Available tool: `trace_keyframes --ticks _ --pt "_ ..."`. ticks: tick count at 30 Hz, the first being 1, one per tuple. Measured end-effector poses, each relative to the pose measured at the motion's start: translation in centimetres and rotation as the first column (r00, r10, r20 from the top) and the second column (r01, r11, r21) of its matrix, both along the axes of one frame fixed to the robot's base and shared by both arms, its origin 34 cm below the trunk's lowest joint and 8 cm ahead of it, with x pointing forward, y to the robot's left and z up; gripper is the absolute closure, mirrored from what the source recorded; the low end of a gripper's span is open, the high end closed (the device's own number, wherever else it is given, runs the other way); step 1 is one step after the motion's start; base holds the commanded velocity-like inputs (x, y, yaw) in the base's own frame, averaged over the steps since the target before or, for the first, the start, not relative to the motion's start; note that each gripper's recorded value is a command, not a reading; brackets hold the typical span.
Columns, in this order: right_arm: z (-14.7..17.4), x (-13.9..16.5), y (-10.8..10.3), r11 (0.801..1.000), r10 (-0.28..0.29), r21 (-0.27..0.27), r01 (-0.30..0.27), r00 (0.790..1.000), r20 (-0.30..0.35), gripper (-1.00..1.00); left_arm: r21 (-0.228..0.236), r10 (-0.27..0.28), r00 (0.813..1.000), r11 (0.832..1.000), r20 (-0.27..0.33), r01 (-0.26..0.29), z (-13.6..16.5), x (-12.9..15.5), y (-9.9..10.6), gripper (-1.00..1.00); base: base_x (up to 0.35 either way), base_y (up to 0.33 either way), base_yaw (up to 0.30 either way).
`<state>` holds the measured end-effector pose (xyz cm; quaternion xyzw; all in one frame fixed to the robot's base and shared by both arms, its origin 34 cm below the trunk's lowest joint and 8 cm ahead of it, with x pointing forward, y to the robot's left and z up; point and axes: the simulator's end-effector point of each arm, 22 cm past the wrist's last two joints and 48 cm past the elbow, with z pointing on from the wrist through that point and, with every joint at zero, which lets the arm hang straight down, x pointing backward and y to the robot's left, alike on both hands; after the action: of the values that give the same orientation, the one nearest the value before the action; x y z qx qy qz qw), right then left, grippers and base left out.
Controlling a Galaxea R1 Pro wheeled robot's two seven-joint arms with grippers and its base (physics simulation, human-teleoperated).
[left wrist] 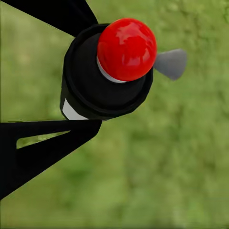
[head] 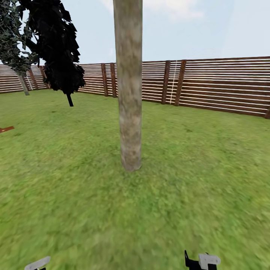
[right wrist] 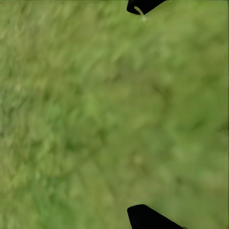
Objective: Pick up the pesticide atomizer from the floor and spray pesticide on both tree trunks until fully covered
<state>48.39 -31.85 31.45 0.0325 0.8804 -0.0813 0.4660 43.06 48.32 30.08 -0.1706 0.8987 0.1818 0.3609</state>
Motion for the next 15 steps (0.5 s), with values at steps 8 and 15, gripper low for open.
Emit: trace_keyframes --ticks 8,15 --pt "0.2 0.2 -0.5 1.0 -0.002 -0.008 0.002 1.0 0.005 -1.0 -0.007 -0.047 0.999 0.999 0.015 0.047 0.2 1.2 -1.0 1.0 0.321 -0.113 0.0" --pt "2.2 4.9 7.1 0.816 0.568 -0.094 -0.57 0.821 -0.053 -1.0 -0.167 -0.699 0.716 0.705 0.004 0.689 2.0 10.4 -13.4 1.0 0.312 -0.137 0.0"
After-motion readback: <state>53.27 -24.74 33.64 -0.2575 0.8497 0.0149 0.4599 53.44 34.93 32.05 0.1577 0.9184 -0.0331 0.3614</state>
